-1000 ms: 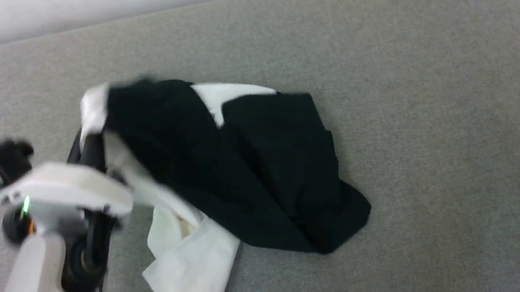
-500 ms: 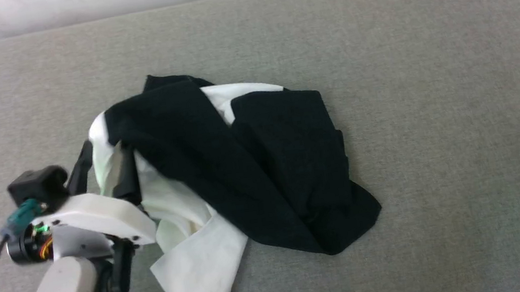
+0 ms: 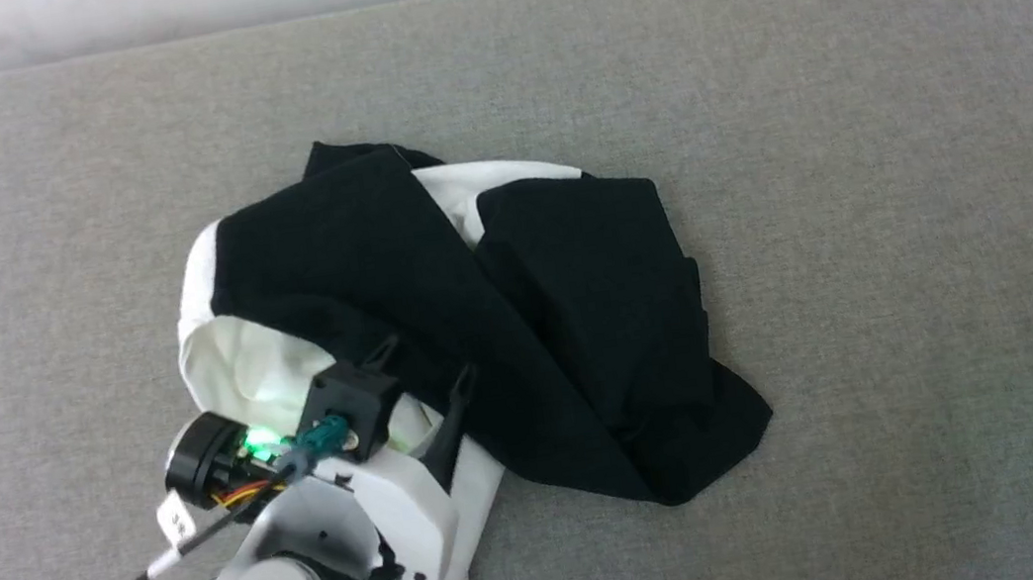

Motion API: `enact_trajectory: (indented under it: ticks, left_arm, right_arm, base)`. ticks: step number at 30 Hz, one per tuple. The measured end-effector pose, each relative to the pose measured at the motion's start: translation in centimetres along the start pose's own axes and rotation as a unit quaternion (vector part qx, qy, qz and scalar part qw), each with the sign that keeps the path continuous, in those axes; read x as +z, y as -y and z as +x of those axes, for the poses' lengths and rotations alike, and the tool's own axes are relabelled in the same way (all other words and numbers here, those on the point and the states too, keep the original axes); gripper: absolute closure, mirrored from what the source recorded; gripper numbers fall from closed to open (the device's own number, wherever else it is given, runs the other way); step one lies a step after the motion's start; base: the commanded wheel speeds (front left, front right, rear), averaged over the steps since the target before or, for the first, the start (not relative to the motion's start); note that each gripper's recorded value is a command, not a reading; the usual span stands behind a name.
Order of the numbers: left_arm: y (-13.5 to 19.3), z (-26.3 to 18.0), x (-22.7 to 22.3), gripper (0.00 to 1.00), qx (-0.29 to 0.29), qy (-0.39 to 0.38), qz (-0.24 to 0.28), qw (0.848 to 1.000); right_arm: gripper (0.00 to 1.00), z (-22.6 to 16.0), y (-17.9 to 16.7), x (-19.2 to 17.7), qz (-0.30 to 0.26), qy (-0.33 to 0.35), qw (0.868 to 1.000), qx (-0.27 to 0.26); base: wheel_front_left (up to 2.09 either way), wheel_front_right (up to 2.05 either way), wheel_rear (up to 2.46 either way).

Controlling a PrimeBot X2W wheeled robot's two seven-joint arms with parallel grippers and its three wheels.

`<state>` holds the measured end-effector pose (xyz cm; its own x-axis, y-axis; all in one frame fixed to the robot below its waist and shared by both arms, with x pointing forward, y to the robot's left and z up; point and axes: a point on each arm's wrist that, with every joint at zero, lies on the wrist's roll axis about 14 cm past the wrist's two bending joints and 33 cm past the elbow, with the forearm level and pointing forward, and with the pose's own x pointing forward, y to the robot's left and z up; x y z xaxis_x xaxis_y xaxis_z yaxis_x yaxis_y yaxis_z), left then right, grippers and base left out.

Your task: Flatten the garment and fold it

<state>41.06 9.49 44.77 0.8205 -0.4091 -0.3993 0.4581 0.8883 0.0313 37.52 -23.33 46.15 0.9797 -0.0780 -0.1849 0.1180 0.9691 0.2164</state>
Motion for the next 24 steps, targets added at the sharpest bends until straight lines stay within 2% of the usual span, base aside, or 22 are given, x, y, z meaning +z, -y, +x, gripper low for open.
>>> enact_trajectory:
  ticks: [9, 10, 11, 12, 18, 20, 24]
  left_arm:
    - [0.0, 1.6, -4.0, 0.0, -0.026, -0.091, 0.023, 0.995]
    - [0.2, 1.8, -4.2, 0.07, -0.033, -0.097, 0.026, 0.994]
    - [0.2, 2.0, -4.2, 0.58, -0.036, -0.096, 0.027, 0.994]
    - [0.2, 2.2, -4.1, 1.0, -0.037, -0.094, 0.028, 0.994]
    - [0.5, 2.4, -2.7, 1.0, -0.04, -0.064, 0.018, 0.997]
    - [0.7, 2.3, -1.3, 1.0, -0.042, -0.039, 0.01, 0.998]
    - [1.5, 1.6, 3.4, 1.0, -0.047, 0.034, -0.037, 0.998]
  right_arm:
    - [0.0, -0.1, 1.0, -0.7, -0.004, -0.012, 1.0, -0.017]
    - [0.0, -0.1, 1.1, -0.8, -0.004, -0.013, 1.0, -0.018]
    - [0.0, -0.1, 1.2, -0.8, -0.004, -0.014, 1.0, -0.019]
    - [0.0, -0.1, 1.2, -0.9, -0.005, -0.015, 1.0, -0.02]
    - [0.0, 0.0, 1.4, -0.8, -0.005, -0.013, 1.0, -0.022]
    - [0.0, 0.0, 1.3, -0.7, -0.004, -0.011, 1.0, -0.021]
    - [0.0, -0.1, 1.0, -0.4, -0.002, -0.007, 1.0, -0.015]
  base:
    - [0.0, 0.0, 0.0]
    - [0.0, 0.0, 0.0]
    - [0.0, 0.0, 0.0]
    - [0.0, 0.0, 0.0]
    - [0.0, 0.0, 0.0]
    - [0.0, 0.0, 0.0]
    - [0.0, 0.0, 0.0]
